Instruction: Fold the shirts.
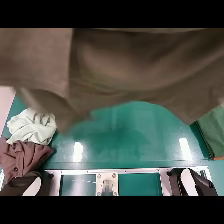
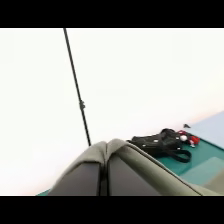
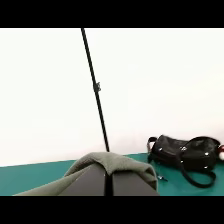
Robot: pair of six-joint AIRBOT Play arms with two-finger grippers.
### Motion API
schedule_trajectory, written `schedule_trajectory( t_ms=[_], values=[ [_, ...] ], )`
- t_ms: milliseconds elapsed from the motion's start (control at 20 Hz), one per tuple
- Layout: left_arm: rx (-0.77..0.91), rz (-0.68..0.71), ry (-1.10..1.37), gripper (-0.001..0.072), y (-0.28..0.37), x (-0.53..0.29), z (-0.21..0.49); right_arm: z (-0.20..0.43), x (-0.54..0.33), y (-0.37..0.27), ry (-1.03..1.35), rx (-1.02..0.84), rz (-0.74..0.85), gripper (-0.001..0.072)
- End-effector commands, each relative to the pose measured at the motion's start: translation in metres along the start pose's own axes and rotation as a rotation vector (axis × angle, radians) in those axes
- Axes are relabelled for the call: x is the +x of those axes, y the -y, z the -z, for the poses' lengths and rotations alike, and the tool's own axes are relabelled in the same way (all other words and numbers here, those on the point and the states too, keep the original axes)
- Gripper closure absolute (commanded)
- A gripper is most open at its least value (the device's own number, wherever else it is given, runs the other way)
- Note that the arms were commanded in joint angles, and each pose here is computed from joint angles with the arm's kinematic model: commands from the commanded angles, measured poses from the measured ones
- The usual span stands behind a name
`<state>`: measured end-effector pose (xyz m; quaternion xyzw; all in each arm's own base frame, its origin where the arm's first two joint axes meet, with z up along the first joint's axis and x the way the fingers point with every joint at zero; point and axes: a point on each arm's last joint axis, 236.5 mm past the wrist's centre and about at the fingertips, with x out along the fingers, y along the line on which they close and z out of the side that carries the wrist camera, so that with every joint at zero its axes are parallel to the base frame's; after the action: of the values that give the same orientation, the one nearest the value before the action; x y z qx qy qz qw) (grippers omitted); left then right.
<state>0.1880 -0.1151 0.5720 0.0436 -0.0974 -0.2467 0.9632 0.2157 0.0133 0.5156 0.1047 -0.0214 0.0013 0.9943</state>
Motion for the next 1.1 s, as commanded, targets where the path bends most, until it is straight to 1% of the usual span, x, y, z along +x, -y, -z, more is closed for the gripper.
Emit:
schedule_trajectory(
  t_ms=[0, 100, 200, 300, 450, 550, 700, 850, 950, 1050],
  values=[
    [0.026, -0.046, -0.023, 0.0684, -0.007, -0.007, 0.003, 0.001, -0.01, -0.001, 0.0, -0.016, 0.026, 0.0696],
    [-0.013, -0.057, -0.099, 0.0683, -0.022, 0.014, 0.035, 0.032, 0.013, 0.017, -0.091, 0.052, 0.023, 0.0696],
    [-0.099, -0.045, -0.243, 0.0683, -0.039, 0.046, 0.097, 0.081, 0.047, 0.043, -0.216, 0.136, 0.015, 0.0697],
    [-0.214, -0.029, -0.393, 0.0683, -0.055, 0.081, 0.175, 0.151, 0.087, 0.076, -0.353, 0.244, 0.004, 0.0696],
    [-0.369, 0.006, -0.602, 0.0683, -0.075, 0.134, 0.309, 0.272, 0.145, 0.129, -0.531, 0.367, 0.054, 0.0696],
    [-0.471, 0.033, -0.72, 0.0683, -0.082, 0.162, 0.4, 0.353, 0.176, 0.155, -0.646, 0.414, 0.095, 0.0696],
    [-0.6, -0.001, -0.842, 0.0683, -0.098, 0.19, 0.509, 0.454, 0.219, 0.176, -0.803, 0.469, 0.138, 0.0696],
    [-0.706, -0.065, -0.829, 0.0683, -0.112, 0.211, 0.562, 0.51, 0.258, 0.185, -0.89, 0.552, 0.138, 0.0696],
    [-0.716, -0.118, -0.794, 0.0683, -0.126, 0.219, 0.574, 0.525, 0.285, 0.188, -0.903, 0.576, 0.121, 0.0696],
    [-0.702, -0.161, -0.753, 0.0683, -0.138, 0.225, 0.573, 0.524, 0.309, 0.189, -0.886, 0.563, 0.099, 0.0696]
  ],
)
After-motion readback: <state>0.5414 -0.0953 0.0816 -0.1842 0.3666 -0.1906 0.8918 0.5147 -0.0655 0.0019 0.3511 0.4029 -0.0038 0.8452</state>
